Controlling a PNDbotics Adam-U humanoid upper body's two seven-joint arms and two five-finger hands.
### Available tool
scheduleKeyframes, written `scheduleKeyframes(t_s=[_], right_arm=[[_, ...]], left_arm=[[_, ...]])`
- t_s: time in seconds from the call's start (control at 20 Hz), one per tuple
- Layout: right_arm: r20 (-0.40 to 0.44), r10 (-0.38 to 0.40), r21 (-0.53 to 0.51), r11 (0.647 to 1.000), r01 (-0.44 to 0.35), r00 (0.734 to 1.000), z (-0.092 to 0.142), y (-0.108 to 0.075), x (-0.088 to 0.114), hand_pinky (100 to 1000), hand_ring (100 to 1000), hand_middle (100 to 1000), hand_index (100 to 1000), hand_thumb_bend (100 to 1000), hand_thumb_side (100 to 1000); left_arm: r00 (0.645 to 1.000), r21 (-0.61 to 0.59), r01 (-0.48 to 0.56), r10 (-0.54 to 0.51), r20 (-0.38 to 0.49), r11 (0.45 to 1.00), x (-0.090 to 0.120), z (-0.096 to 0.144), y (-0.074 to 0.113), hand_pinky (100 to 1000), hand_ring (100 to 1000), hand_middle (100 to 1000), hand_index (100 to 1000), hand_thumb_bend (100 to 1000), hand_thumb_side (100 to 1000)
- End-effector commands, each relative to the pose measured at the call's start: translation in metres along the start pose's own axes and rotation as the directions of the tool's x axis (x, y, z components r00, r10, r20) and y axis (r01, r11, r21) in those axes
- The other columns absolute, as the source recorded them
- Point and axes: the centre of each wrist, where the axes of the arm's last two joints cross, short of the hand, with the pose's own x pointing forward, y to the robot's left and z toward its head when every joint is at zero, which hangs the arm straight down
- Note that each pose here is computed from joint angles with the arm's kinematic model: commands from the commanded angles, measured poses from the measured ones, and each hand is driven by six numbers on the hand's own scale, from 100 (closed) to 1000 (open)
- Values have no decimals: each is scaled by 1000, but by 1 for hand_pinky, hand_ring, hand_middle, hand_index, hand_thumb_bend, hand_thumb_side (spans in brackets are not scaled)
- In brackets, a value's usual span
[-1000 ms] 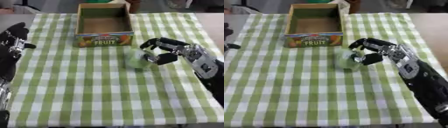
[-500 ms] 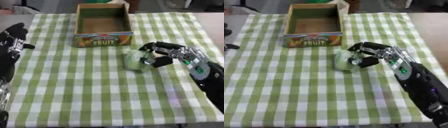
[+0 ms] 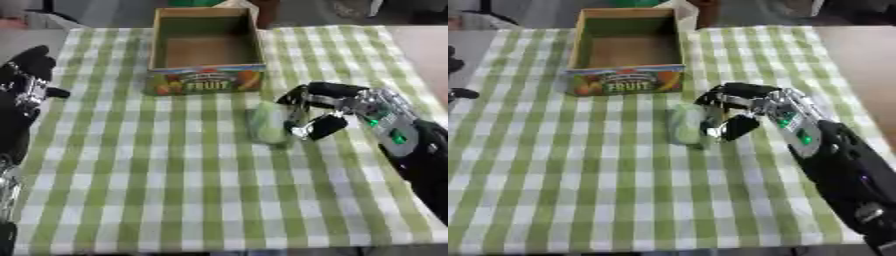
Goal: Pick up objects on the table and place them in the box.
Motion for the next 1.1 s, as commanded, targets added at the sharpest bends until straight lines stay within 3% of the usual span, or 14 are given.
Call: scheduleKeyframes(t_s=[0.05,0.5,0.65,0.9,1.1], right_arm=[[-33,84,-60,994,-86,996,7,-12,-1,532,479,479,689,100,383],[-81,138,-314,936,-157,987,8,-12,-1,406,244,186,283,100,279],[-85,146,-354,920,-167,986,7,-12,-1,350,203,117,196,100,254],[-84,131,-385,910,-154,988,9,-12,-2,327,177,100,157,100,266],[-83,112,-437,889,-137,990,15,-24,-2,328,177,100,157,100,227]], left_arm=[[1000,-10,1,0,29,1000,7,-3,0,595,888,851,691,244,477],[1000,-10,0,1,29,1000,7,-3,0,595,889,851,692,242,479],[1000,-10,-1,1,29,1000,7,-3,0,595,889,851,692,241,480],[1000,-10,-2,2,29,1000,7,-3,0,595,889,852,691,240,480],[1000,-10,-2,2,29,1000,7,-3,0,595,889,851,691,243,479]])
